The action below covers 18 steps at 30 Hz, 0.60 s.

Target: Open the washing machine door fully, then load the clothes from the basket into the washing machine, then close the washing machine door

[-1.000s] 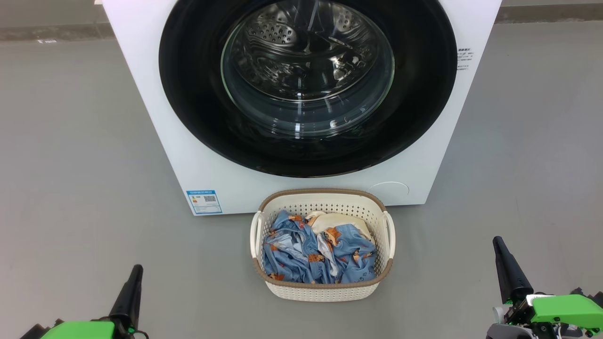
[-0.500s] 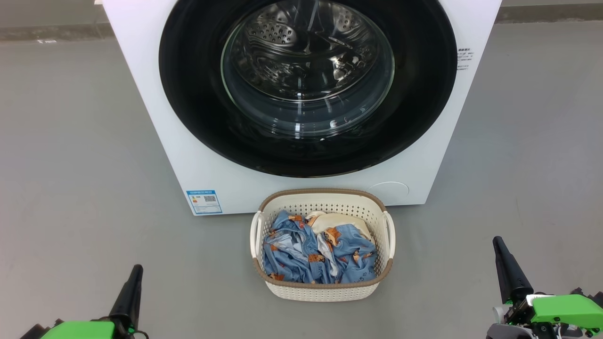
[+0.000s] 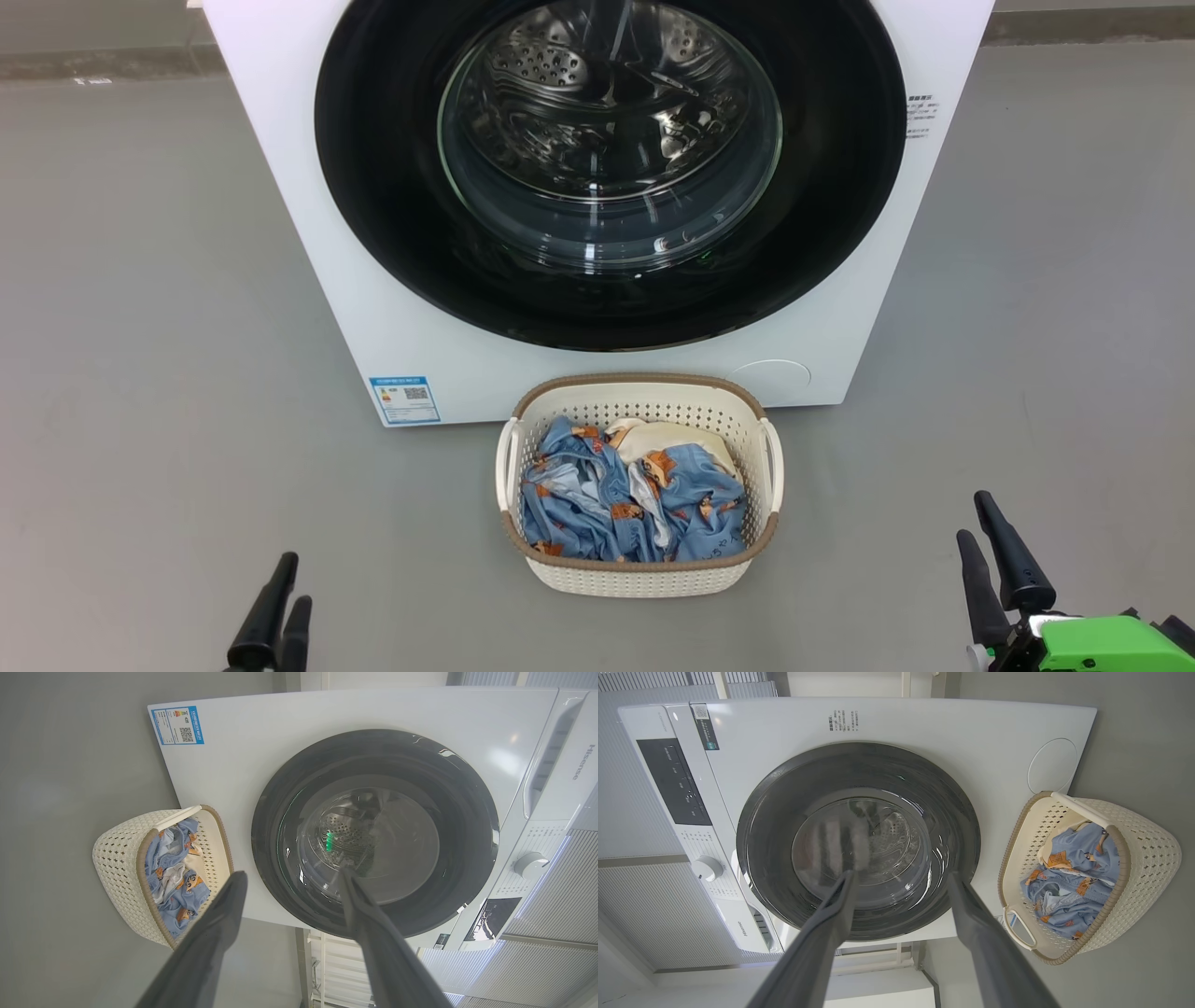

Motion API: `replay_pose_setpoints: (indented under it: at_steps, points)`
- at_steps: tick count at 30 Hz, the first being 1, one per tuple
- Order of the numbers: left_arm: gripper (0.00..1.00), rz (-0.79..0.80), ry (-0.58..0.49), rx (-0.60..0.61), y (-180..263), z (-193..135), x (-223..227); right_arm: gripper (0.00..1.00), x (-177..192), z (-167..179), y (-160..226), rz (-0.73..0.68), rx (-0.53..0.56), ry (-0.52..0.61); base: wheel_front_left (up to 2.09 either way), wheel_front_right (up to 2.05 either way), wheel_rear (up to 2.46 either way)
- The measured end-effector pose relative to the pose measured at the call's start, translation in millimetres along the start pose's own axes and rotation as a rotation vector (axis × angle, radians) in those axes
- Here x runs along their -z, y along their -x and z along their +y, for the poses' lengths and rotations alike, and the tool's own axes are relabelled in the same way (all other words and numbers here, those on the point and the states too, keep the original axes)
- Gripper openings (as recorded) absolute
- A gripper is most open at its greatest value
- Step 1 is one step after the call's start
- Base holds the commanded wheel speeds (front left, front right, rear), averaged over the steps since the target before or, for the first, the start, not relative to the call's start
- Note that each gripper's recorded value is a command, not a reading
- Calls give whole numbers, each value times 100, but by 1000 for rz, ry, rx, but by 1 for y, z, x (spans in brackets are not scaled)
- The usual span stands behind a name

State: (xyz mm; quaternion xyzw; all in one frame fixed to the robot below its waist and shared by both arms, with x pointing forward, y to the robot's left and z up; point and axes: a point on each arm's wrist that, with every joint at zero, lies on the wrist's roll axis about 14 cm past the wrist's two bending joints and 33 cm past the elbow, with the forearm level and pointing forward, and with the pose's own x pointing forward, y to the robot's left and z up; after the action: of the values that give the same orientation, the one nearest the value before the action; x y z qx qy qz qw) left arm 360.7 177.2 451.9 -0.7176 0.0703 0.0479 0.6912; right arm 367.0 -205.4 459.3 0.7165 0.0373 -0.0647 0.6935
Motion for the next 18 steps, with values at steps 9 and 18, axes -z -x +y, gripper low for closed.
replay_pose_setpoints:
  at_steps: [9, 18]
  points:
    - [100, -16, -4, 15, -1, -5, -1, 100, 3, 3, -1, -3, -10, 5, 0, 0, 0]
    - [100, -29, -14, 40, -2, -13, 0, 100, 7, 9, -3, 2, -26, 10, 0, 0, 0]
